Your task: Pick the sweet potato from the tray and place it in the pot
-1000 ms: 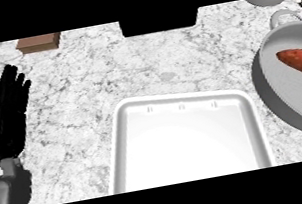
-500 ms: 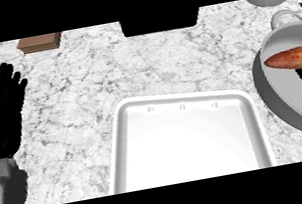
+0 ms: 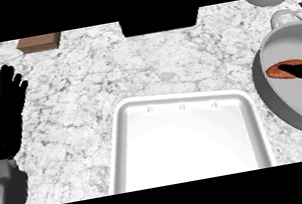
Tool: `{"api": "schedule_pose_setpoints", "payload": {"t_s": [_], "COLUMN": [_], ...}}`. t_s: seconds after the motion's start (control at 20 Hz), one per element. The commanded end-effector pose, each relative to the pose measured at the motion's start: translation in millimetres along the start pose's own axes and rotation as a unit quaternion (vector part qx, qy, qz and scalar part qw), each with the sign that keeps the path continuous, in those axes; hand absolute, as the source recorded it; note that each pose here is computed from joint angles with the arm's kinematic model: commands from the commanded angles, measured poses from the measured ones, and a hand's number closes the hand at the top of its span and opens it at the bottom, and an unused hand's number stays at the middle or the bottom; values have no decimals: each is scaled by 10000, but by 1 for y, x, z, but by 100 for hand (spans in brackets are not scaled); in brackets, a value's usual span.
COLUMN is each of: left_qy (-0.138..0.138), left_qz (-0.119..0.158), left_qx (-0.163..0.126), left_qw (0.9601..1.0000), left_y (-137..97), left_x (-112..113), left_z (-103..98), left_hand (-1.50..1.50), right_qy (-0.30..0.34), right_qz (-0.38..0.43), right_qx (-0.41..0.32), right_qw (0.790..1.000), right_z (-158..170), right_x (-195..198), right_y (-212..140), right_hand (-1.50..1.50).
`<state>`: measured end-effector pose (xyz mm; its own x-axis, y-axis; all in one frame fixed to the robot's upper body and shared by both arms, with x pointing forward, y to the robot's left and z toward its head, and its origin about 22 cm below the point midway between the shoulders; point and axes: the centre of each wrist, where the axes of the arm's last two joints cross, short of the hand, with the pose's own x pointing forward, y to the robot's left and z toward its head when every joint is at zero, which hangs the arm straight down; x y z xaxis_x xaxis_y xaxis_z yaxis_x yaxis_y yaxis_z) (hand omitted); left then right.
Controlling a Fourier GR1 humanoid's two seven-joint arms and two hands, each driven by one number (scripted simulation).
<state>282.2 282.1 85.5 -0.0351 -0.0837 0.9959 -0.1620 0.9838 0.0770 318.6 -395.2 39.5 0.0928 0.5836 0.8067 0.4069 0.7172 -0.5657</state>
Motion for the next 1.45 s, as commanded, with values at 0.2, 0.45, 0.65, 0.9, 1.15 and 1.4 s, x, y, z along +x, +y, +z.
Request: {"api": "schedule_pose_setpoints", "payload": {"t_s": [0.2,0.45,0.65,0.9,1.15,1.4], "left_qy": [-20,-14,-56,-94,-28,29], "left_qz": [-8,-4,22,-40,-12,3], "left_qx": [50,97,15,66,89,9], "left_qw": [10000,10000,10000,9999,10000,10000], "left_y": [-2,1,-9,-9,-13,-15], "left_x": [-4,-7,-9,-19,-6,-1], "left_z": [0,6,2,-3,6,-9], "left_hand": [0,0,0,0,0,0], "right_qy": [-247,-80,-160,-63,-13,16], "right_qz": [-1535,-1620,-1692,-1769,-1605,-1664], "right_qx": [-462,-540,-539,-375,-305,-305], "right_qw": [9868,9853,9840,9835,9866,9856], "right_z": [4,27,36,42,53,65], "right_x": [-14,-52,-70,-87,-99,-108], "right_y": [-67,-113,-156,-175,-207,-234], "right_hand": [-150,-150,-150,-150,-150,-150]}}
